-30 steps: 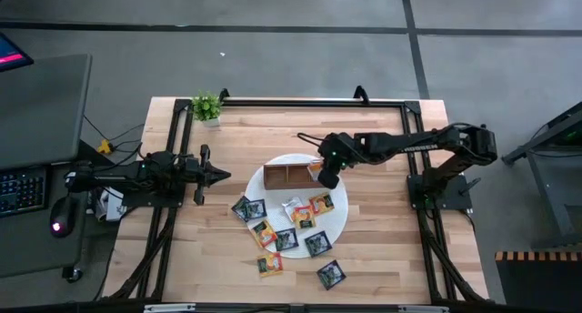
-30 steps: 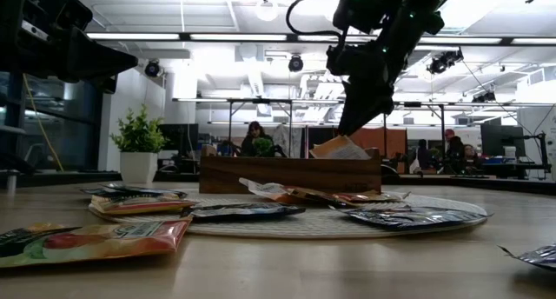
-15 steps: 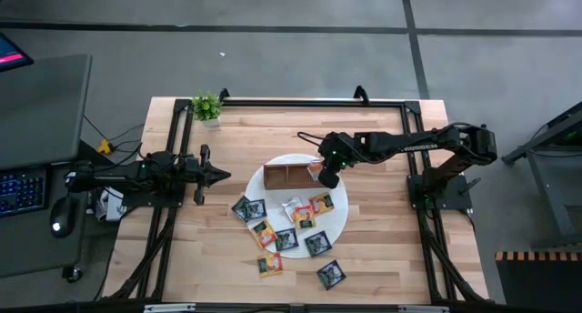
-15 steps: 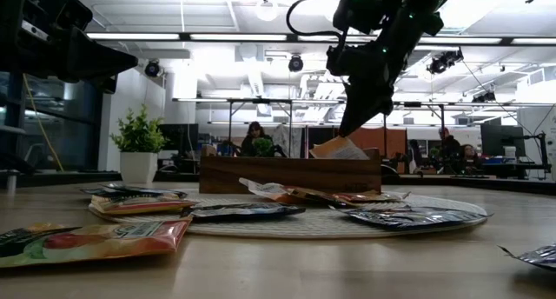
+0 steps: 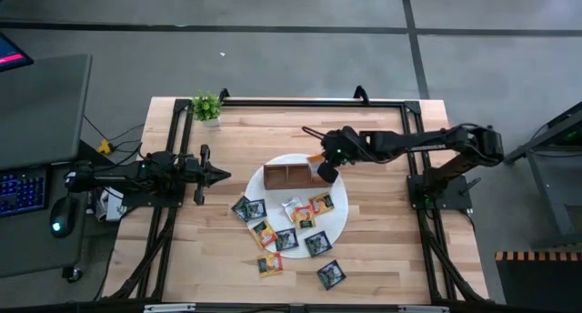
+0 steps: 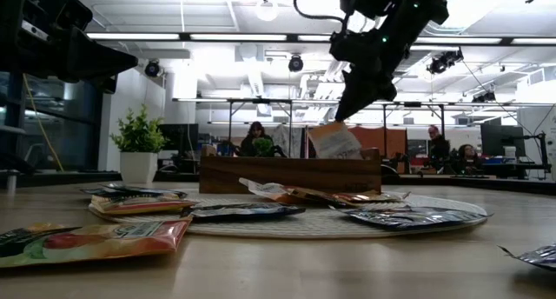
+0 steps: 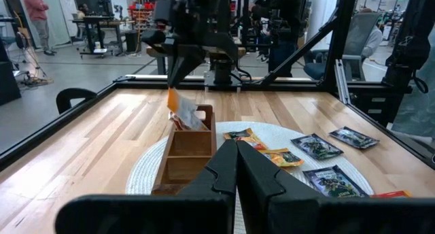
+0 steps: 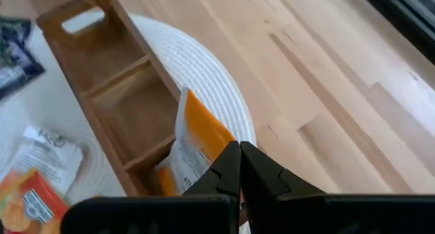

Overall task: Pick & Place Tea
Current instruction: Put the white tea bag into the right section of the wooden organizer

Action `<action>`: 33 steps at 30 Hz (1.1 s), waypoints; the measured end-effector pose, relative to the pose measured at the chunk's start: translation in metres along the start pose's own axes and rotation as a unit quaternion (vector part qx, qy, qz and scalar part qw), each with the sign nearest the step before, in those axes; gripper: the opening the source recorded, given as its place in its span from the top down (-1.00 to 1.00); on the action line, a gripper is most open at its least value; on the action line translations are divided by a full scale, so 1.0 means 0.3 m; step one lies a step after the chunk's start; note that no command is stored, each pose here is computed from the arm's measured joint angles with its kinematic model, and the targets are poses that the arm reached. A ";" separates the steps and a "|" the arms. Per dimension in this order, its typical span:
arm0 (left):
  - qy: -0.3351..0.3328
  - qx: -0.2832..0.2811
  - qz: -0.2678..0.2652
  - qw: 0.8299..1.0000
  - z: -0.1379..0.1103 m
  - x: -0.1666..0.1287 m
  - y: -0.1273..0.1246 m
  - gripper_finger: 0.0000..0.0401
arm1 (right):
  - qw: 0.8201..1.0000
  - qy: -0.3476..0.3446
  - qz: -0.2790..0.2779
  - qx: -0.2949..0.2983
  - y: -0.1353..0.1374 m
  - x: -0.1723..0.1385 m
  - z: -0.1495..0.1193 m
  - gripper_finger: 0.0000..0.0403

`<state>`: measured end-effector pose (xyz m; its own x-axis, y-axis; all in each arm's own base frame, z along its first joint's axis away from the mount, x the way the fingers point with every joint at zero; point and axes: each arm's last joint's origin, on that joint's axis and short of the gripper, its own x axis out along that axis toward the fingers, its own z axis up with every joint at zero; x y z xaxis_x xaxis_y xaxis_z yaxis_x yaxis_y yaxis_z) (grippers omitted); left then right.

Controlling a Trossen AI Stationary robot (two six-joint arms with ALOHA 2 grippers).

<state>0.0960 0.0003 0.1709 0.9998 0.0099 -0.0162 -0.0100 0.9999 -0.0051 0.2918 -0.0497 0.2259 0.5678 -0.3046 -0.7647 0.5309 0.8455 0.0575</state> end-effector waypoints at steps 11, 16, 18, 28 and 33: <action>0.000 0.000 0.000 1.000 0.000 0.000 0.000 1.00 | 0.998 -0.031 0.000 0.055 0.027 0.041 -0.088 1.00; 0.000 0.000 0.000 1.000 0.000 0.000 0.000 1.00 | 0.996 -0.048 0.007 0.069 0.034 0.048 -0.102 1.00; 0.000 0.000 0.000 1.000 0.000 0.000 0.000 1.00 | 0.997 -0.049 0.005 0.067 0.040 0.049 -0.111 1.00; 0.000 0.000 0.000 1.000 0.000 0.000 0.000 1.00 | 0.995 -0.031 -0.016 0.091 0.043 0.048 -0.136 1.00; 0.000 0.000 0.000 1.000 0.000 0.000 0.000 1.00 | 0.993 -0.019 -0.039 0.110 0.035 0.048 -0.148 1.00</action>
<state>0.0960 0.0003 0.1709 0.9998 0.0103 -0.0165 -0.0104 0.9999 -0.0050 0.2775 -0.0258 0.1871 0.5413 -0.3848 -0.7476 0.6962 0.7037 0.1419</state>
